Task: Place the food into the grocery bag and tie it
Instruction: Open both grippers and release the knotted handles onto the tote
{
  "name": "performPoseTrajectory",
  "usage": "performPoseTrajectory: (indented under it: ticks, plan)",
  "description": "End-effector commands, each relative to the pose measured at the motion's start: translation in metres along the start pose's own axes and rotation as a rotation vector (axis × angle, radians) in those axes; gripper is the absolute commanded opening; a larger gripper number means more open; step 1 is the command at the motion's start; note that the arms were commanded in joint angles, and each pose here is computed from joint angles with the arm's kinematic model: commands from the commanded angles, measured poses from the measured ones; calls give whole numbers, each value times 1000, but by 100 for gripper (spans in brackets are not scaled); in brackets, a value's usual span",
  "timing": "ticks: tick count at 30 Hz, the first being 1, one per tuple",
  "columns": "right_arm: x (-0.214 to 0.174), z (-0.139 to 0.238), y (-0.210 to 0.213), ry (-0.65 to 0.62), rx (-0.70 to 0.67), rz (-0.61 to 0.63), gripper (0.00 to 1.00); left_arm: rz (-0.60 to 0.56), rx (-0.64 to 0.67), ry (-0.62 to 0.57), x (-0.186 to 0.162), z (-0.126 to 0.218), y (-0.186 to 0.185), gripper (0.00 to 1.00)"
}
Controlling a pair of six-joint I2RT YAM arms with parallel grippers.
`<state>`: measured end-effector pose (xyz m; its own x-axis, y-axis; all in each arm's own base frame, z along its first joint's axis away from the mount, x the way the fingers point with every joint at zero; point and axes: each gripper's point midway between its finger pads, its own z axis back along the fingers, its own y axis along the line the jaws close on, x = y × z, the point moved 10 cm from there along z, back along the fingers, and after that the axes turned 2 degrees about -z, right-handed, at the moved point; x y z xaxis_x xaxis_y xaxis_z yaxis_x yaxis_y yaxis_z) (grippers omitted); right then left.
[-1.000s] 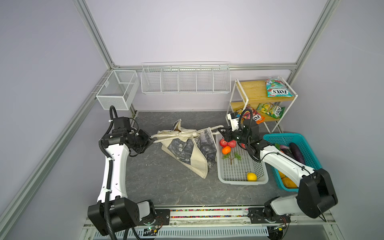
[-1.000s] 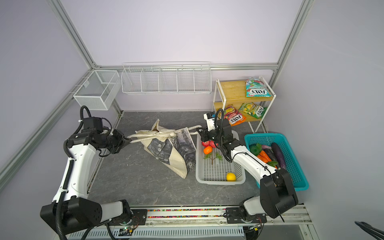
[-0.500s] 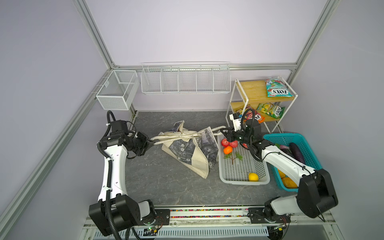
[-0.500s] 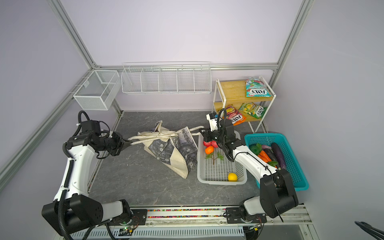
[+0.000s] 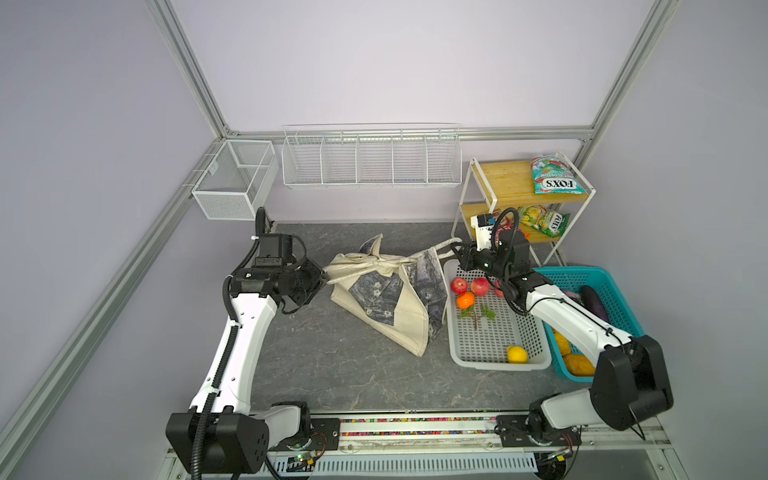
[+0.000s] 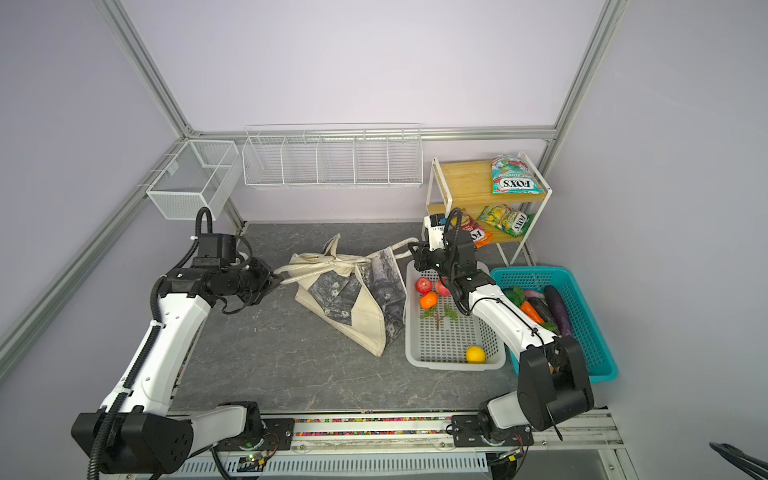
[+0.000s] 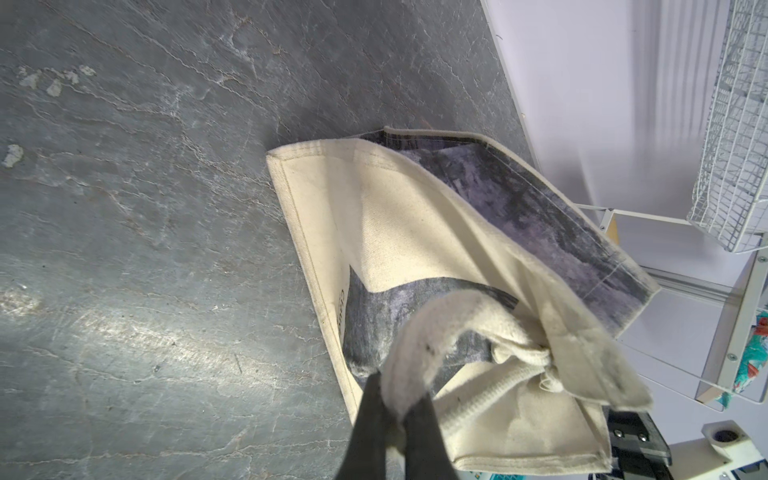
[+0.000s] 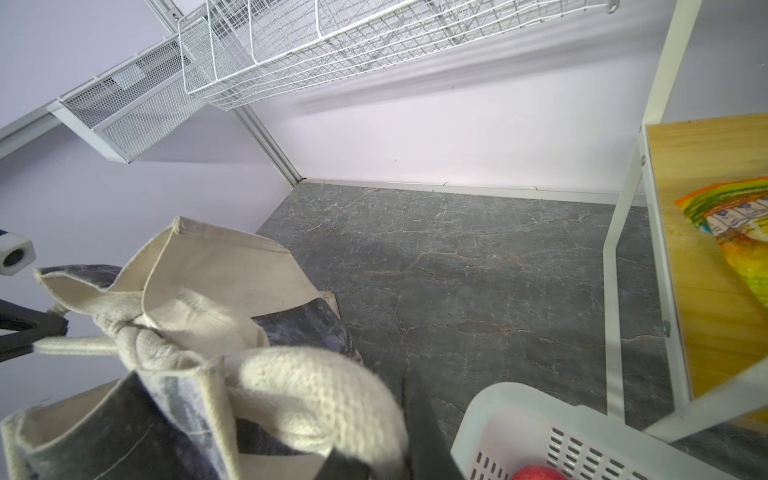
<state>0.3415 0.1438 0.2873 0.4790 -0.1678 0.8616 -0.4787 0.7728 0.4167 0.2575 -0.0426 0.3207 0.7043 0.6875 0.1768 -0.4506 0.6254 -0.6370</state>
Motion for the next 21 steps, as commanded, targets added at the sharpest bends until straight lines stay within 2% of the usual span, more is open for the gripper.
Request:
performPoseTrajectory:
  ticks: [1,4,12,17,21]
  plan:
    - [26,4,-6,-130,-80,40,18,38,75,-93,2,8,9,0]
    - [25,4,-3,-118,-63,53,21,37,76,-90,0,10,10,4]
    - [14,-1,12,-65,2,95,33,6,71,8,-10,-1,12,24]
    - [7,-6,21,-33,43,104,44,-9,29,56,-14,-7,8,41]
    - [4,-7,27,-21,56,120,55,-45,3,49,-14,2,0,55]
